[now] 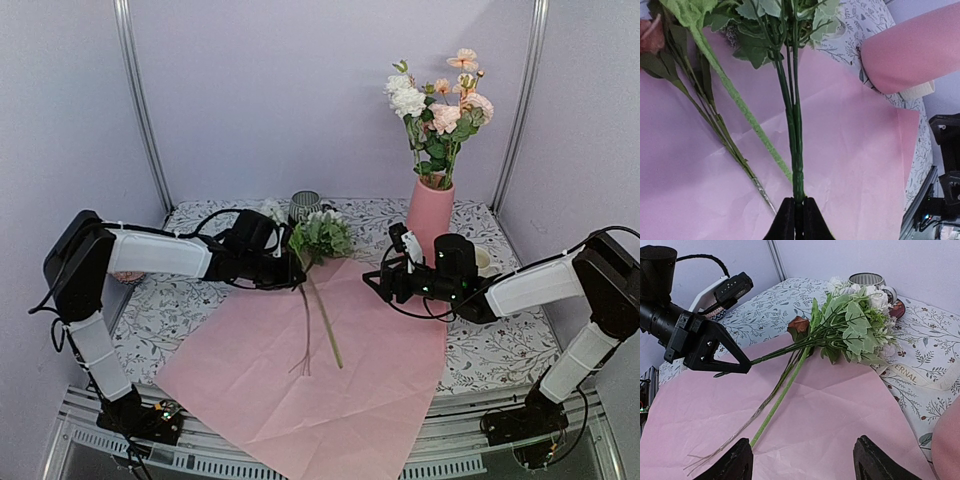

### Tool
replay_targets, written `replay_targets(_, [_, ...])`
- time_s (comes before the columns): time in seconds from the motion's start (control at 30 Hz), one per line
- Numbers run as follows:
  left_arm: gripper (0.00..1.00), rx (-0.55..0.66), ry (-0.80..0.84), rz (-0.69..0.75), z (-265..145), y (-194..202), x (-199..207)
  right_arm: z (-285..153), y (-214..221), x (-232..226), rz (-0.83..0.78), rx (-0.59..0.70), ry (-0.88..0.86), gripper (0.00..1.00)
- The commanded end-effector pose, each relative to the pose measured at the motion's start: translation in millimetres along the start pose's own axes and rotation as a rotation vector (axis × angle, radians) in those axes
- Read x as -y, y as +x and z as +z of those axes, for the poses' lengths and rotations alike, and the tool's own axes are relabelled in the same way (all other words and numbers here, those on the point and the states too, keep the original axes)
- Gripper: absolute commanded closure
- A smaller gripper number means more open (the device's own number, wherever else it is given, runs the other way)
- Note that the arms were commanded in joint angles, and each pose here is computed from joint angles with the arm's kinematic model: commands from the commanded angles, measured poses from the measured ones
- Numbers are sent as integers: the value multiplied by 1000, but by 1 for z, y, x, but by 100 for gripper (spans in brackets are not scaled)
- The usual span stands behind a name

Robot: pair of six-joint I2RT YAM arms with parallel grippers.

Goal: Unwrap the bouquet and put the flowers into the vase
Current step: Adjust the fake flower with the flattened wrapping paper.

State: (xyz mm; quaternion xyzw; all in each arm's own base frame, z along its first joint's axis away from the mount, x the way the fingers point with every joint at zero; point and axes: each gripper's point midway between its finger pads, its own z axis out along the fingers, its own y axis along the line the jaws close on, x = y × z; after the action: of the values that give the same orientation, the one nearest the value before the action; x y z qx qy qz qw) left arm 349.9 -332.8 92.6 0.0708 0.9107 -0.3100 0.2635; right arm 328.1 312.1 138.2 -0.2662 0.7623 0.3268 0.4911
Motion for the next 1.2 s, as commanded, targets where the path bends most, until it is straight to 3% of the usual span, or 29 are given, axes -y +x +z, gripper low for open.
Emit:
replay_targets(0.0, [92, 41, 124, -96, 4, -4, 26, 4, -7, -2, -10, 9, -1, 29])
replay_targets(0.47, [72, 10, 188, -127, 36, 23, 64, 3, -8, -2, -11, 11, 4, 29])
replay_targets(0.7, [51, -31, 260, -69, 45, 35, 91, 3, -8, -1, -12, 12, 9, 29])
replay_targets(0.83, [38, -17, 209, -30, 40, 34, 83, 3, -8, -1, -11, 11, 11, 29])
replay_targets(1.17, [24, 44, 22, 23, 5, 29, 49, 3, -7, -1, -11, 10, 9, 29])
